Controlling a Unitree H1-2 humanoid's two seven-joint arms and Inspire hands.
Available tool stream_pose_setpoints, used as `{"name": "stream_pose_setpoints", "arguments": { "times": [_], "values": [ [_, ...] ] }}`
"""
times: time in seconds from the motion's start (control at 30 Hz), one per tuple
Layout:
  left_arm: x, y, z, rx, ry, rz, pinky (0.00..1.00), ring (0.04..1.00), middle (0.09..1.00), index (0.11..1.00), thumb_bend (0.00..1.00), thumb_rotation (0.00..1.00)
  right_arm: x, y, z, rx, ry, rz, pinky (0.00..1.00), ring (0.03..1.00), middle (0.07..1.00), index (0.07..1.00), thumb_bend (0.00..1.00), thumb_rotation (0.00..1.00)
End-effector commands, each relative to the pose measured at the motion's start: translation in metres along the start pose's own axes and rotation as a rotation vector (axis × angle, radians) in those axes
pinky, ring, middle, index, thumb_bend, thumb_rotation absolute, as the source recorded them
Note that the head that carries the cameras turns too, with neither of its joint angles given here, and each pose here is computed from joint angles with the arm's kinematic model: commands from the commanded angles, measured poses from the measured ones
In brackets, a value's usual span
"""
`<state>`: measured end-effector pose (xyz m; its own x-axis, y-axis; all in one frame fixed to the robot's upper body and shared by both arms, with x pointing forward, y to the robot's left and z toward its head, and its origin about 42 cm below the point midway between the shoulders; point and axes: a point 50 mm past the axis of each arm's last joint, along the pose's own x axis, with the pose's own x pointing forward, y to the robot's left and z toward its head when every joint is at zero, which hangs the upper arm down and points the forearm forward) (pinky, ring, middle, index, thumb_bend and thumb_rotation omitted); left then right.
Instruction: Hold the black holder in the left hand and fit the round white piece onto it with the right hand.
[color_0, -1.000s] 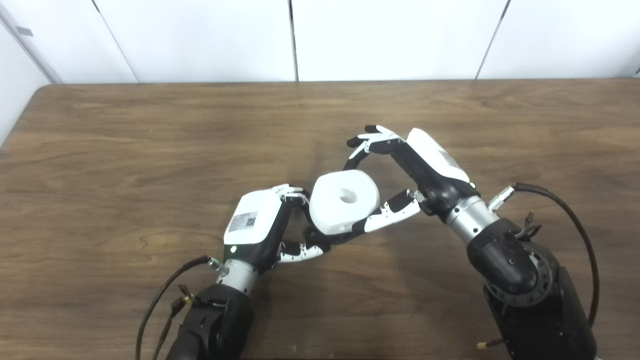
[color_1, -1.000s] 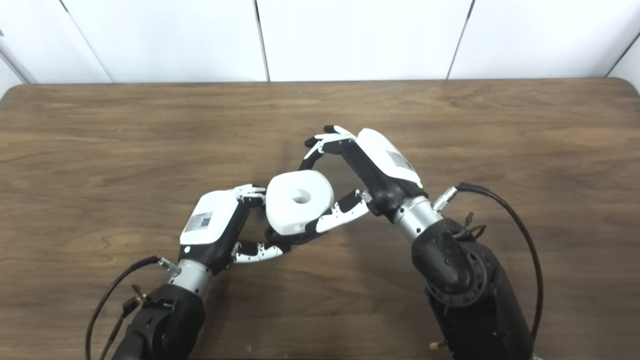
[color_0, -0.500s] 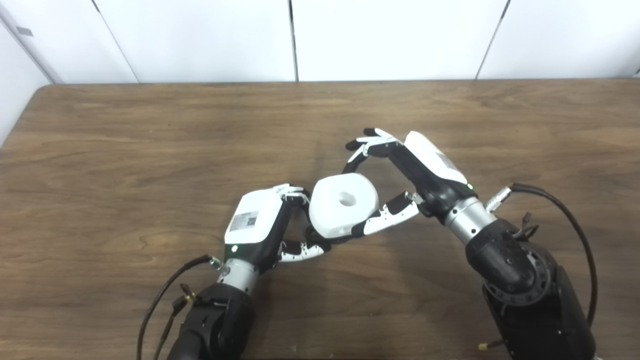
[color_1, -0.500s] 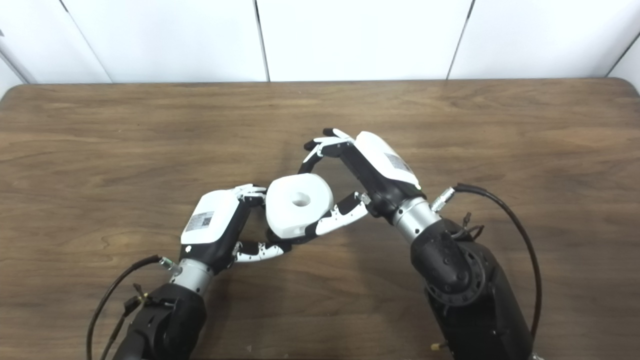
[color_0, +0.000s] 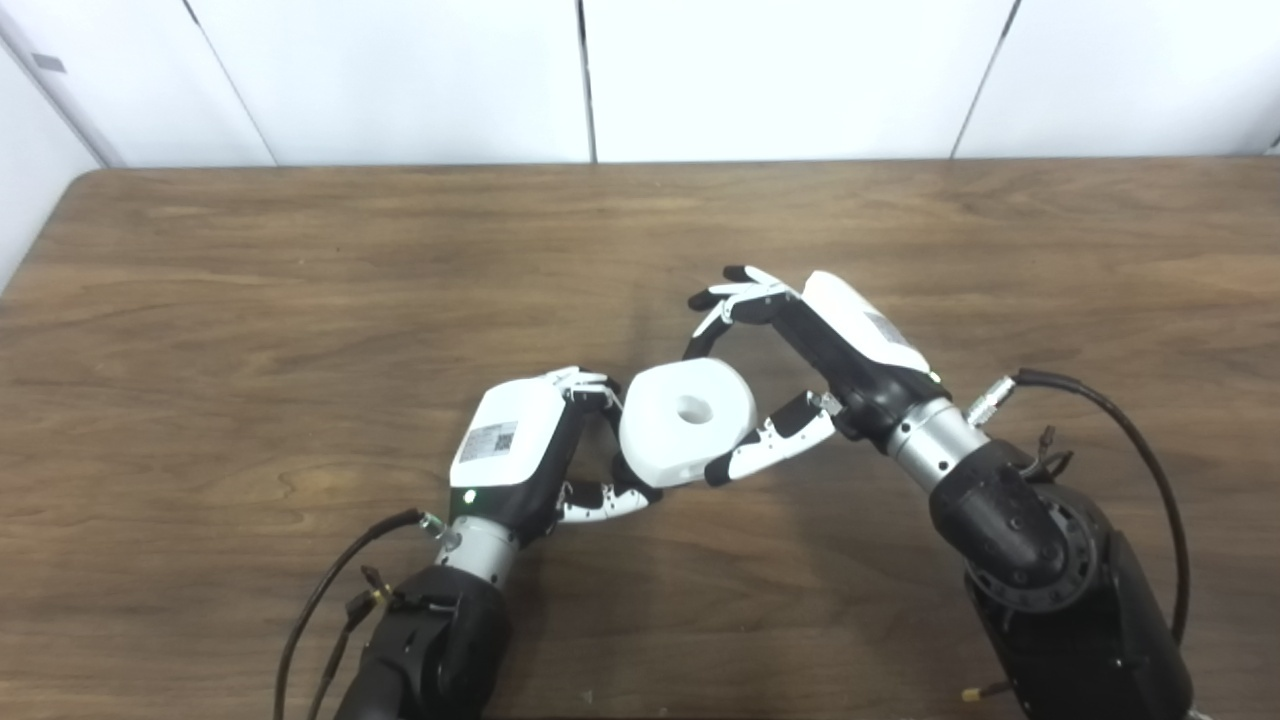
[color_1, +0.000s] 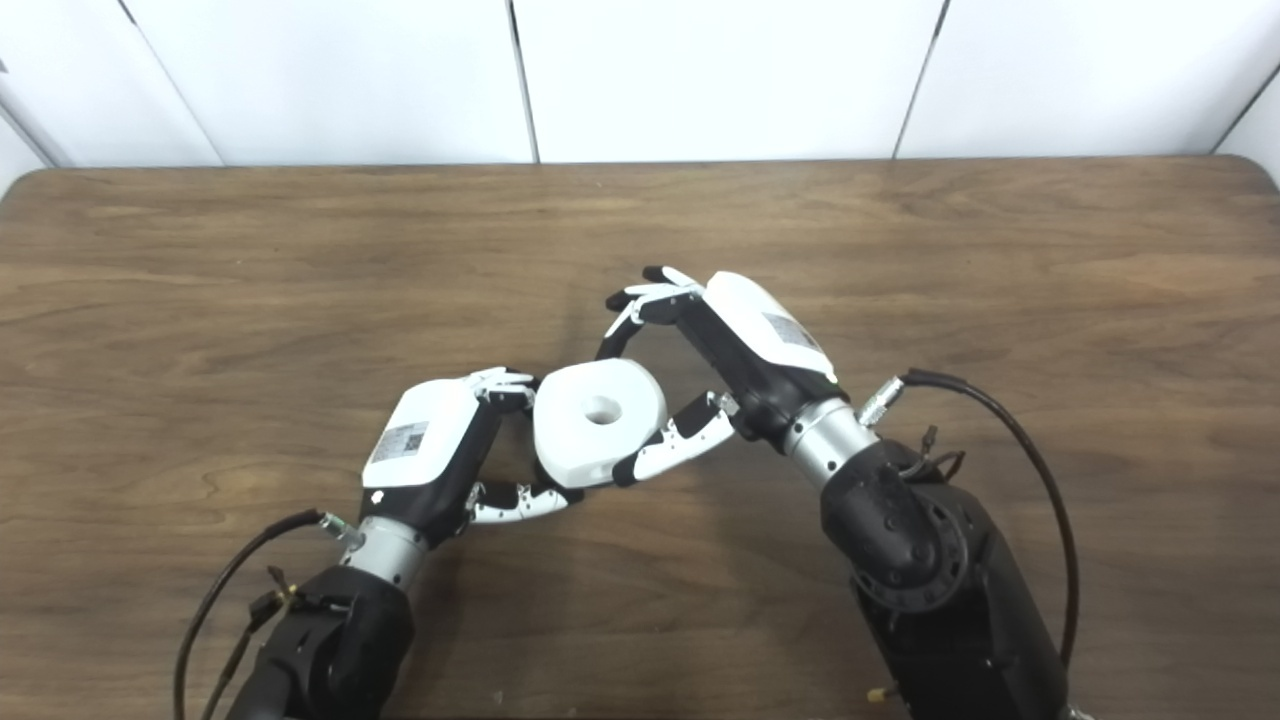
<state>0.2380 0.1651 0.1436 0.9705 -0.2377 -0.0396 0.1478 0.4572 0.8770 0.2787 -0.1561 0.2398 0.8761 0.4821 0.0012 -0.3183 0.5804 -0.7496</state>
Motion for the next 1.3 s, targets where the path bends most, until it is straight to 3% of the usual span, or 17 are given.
{"name": "stream_pose_setpoints", "arguments": {
  "times": [0.0, 1.27],
  "values": [
    [-0.001, -0.008, -0.002, 0.008, 0.022, -0.062, 0.83, 0.859, 0.783, 0.488, 0.52, 0.05, 0.001, -0.008, 0.007, -0.020, -0.055, -0.039, 0.88, 0.953, 0.825, 0.484, 0.52, 0.13],
    [-0.002, -0.009, 0.001, 0.014, 0.014, -0.061, 0.84, 0.855, 0.777, 0.488, 0.52, 0.05, 0.015, 0.009, 0.003, -0.062, -0.073, -0.025, 0.88, 0.939, 0.811, 0.483, 0.52, 0.13]
  ]
}}
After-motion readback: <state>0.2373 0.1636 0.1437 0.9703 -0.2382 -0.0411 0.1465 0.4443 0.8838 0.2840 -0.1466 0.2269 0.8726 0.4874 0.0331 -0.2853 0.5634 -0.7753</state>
